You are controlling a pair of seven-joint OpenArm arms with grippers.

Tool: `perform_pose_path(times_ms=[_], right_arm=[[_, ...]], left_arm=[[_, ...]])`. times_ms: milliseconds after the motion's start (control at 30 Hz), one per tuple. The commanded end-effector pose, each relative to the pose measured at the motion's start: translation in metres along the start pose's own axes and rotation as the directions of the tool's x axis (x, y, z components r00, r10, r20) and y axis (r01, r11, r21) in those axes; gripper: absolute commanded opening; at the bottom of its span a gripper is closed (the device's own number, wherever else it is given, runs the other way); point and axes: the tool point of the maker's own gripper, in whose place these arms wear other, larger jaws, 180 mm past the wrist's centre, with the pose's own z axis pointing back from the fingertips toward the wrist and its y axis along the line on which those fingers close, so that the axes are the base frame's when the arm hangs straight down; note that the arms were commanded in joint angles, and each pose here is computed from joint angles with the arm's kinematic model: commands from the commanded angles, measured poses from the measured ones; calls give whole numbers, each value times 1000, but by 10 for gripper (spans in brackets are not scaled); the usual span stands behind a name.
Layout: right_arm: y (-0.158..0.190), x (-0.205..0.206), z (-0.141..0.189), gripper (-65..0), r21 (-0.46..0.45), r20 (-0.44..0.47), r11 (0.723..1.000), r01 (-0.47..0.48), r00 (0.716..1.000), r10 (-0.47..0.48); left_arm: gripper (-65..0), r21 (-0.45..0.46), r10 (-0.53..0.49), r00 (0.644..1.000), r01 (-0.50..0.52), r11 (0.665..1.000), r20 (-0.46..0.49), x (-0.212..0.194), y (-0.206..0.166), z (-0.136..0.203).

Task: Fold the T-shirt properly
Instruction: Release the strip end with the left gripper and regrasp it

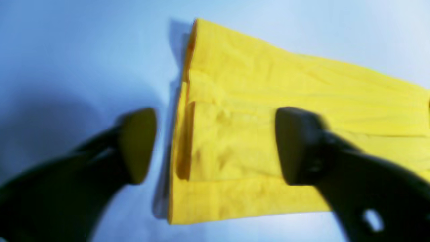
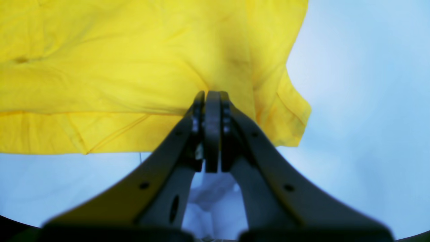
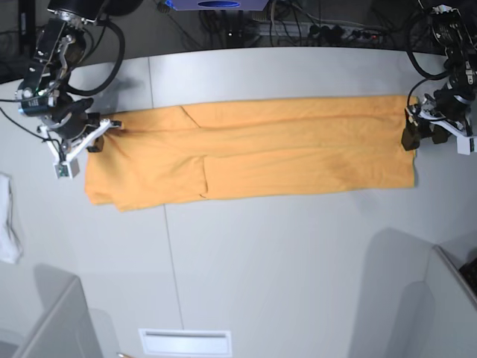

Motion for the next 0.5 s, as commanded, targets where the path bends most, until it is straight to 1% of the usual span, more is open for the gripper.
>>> perform_pose_path(times_ms=[0, 33, 67, 133, 233, 300, 367, 467], right_arm=[[-2, 12, 4, -650, -4, 40, 1000, -10, 999, 10], [-2, 11, 4, -650, -4, 39, 1000, -10, 999, 10], [-2, 11, 4, -650, -5, 39, 1000, -9, 999, 9], [-3, 11, 4, -650, -7, 40, 1000, -8, 999, 8], [-3, 11, 4, -650, -7, 40, 1000, -8, 999, 8], [-2, 11, 4, -650, -6, 40, 1000, -7, 999, 7], [0, 11, 3, -650, -1, 40, 1000, -4, 999, 4], [7, 9, 1, -650, 17, 43, 1000, 16, 999, -17]], left_arm=[[-46, 1, -13, 1000, 13, 1000, 25, 11, 4, 3], [-41, 4, -20, 1000, 20, 1000, 15, 10, 9, 2], [-53, 0, -24, 1000, 24, 1000, 7, 10, 11, 0], [-79, 3, -1, 1000, 1, 1000, 0, 9, 19, -5], [-94, 16, 25, 999, -24, 1000, -35, 2, 37, -10], [-95, -1, 25, 998, -25, 1000, -60, -4, 37, -17], [-95, -18, 4, 996, -5, 1000, -87, -8, 33, -22], [-95, -42, -12, 993, 7, 999, -120, -17, 23, -28]])
